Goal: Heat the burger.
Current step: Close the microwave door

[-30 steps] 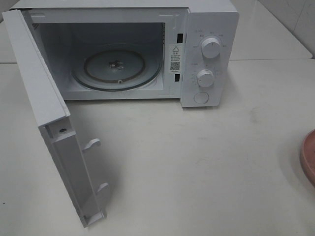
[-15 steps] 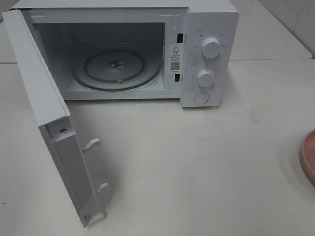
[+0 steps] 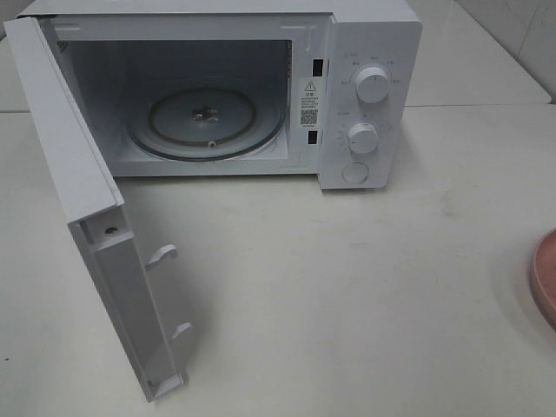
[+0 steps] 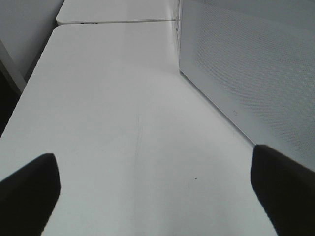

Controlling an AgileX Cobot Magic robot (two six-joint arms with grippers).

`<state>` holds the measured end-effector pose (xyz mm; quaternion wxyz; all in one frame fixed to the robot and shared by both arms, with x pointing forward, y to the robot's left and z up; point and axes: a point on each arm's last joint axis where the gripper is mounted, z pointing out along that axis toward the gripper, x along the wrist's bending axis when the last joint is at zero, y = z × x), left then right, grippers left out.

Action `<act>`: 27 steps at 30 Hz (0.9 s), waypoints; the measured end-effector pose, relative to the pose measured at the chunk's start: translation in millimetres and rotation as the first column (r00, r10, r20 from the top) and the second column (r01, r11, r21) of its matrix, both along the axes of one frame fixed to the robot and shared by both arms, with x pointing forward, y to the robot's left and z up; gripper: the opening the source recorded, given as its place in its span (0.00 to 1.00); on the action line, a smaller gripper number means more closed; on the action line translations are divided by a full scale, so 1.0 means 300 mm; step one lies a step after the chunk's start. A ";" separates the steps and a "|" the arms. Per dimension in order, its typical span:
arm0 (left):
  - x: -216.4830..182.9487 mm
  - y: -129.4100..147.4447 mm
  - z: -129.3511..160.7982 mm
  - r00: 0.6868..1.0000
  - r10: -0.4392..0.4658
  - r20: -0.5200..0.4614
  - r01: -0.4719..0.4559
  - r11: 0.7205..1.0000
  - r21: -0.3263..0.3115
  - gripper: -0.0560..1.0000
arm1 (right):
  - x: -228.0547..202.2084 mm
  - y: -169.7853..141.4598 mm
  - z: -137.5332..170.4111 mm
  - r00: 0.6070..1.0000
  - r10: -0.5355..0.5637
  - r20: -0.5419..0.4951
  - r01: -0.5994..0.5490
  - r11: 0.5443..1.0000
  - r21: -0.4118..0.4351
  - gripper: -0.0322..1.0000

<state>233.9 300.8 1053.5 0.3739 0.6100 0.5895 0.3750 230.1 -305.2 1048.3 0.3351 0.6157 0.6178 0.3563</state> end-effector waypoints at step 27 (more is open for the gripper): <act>0.000 0.000 0.000 1.000 0.000 0.000 0.000 1.000 0.000 0.99 | -0.003 0.000 -0.003 1.000 -0.011 0.004 0.011 1.000 -0.006 0.77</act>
